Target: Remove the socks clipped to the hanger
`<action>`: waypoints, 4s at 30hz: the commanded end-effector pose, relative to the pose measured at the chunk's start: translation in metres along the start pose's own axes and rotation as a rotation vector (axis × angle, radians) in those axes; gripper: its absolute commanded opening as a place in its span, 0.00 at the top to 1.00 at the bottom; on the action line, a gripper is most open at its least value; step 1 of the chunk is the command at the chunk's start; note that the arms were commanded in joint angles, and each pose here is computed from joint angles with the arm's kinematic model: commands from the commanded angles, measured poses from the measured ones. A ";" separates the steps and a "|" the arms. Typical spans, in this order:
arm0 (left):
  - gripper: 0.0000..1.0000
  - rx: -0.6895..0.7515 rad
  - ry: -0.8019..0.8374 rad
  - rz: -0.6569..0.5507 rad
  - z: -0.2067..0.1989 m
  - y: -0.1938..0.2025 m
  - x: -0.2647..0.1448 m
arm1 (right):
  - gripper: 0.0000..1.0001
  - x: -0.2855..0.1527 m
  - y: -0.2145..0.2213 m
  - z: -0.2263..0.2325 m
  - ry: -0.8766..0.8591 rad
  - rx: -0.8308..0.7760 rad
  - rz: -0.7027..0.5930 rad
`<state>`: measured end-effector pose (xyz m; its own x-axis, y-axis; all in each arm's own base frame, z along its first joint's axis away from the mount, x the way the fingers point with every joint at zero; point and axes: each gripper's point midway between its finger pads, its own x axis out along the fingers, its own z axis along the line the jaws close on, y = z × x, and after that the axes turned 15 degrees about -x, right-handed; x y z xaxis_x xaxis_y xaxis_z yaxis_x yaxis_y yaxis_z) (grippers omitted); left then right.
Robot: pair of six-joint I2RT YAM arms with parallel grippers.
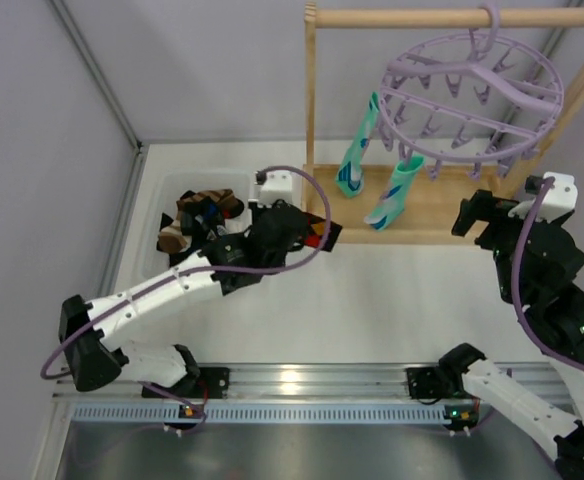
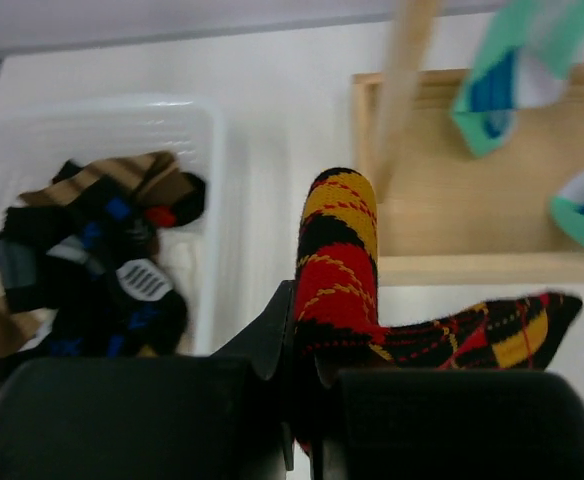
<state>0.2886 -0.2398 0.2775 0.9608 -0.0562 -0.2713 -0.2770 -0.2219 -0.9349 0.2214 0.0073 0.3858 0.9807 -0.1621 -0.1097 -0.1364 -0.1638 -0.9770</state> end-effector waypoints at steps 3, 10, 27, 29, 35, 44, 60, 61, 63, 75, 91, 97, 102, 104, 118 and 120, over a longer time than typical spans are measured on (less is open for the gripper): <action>1.00 -0.102 -0.250 0.011 0.094 -0.048 0.024 | 0.01 -0.001 0.021 -0.001 0.013 0.009 0.014; 1.00 -0.309 -0.493 0.039 0.210 -0.062 0.058 | 0.01 -0.004 0.028 -0.002 0.008 0.014 0.025; 1.00 -0.556 -0.683 0.516 0.287 0.149 0.159 | 0.00 0.000 0.041 0.027 -0.115 0.053 -0.001; 1.00 -0.558 -0.701 0.506 0.291 0.154 0.153 | 0.01 0.000 0.042 0.027 -0.115 0.052 -0.001; 1.00 -0.568 -0.613 0.390 0.277 0.097 0.148 | 0.01 -0.003 0.040 0.030 -0.140 0.058 -0.009; 0.16 -0.588 -0.487 0.212 0.257 0.012 0.108 | 0.01 -0.002 0.044 0.032 -0.144 0.052 0.004; 0.02 -0.267 0.137 0.138 0.053 -0.032 0.039 | 0.01 -0.015 0.046 0.034 -0.206 0.063 -0.018; 0.02 -0.234 0.214 0.166 0.029 -0.021 0.040 | 0.01 -0.017 0.047 0.034 -0.212 0.063 -0.018; 0.02 -0.169 0.481 0.155 -0.033 -0.016 0.026 | 0.01 -0.022 0.046 0.032 -0.222 0.065 -0.027; 0.02 0.051 0.958 0.186 -0.181 0.073 0.072 | 0.01 -0.064 0.015 0.055 -0.495 0.061 -0.174; 0.82 -0.013 0.970 0.133 -0.217 0.079 0.109 | 0.00 -0.071 0.006 0.069 -0.585 0.063 -0.230; 1.00 -0.043 0.896 0.047 -0.222 0.051 0.084 | 0.01 -0.073 -0.002 0.067 -0.582 0.107 -0.248; 1.00 -0.069 0.870 -0.018 -0.232 0.027 0.028 | 0.00 -0.074 -0.010 0.046 -0.486 0.180 -0.255; 1.00 -0.060 0.826 -0.027 -0.232 0.034 0.013 | 0.01 -0.074 -0.015 0.036 -0.444 0.202 -0.257; 1.00 0.117 0.649 0.011 -0.251 0.134 -0.057 | 0.01 -0.034 -0.048 0.027 -0.287 0.081 -0.080; 1.00 0.124 0.650 0.012 -0.255 0.141 -0.065 | 0.01 -0.025 -0.055 0.041 -0.328 0.050 -0.063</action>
<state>0.1928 -0.5151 0.2179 0.7150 -0.6843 -0.1435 -0.2757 -0.0873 -0.9573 0.1978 0.0547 0.4377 0.9852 0.1687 -0.0308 -0.0226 -0.0503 -0.9985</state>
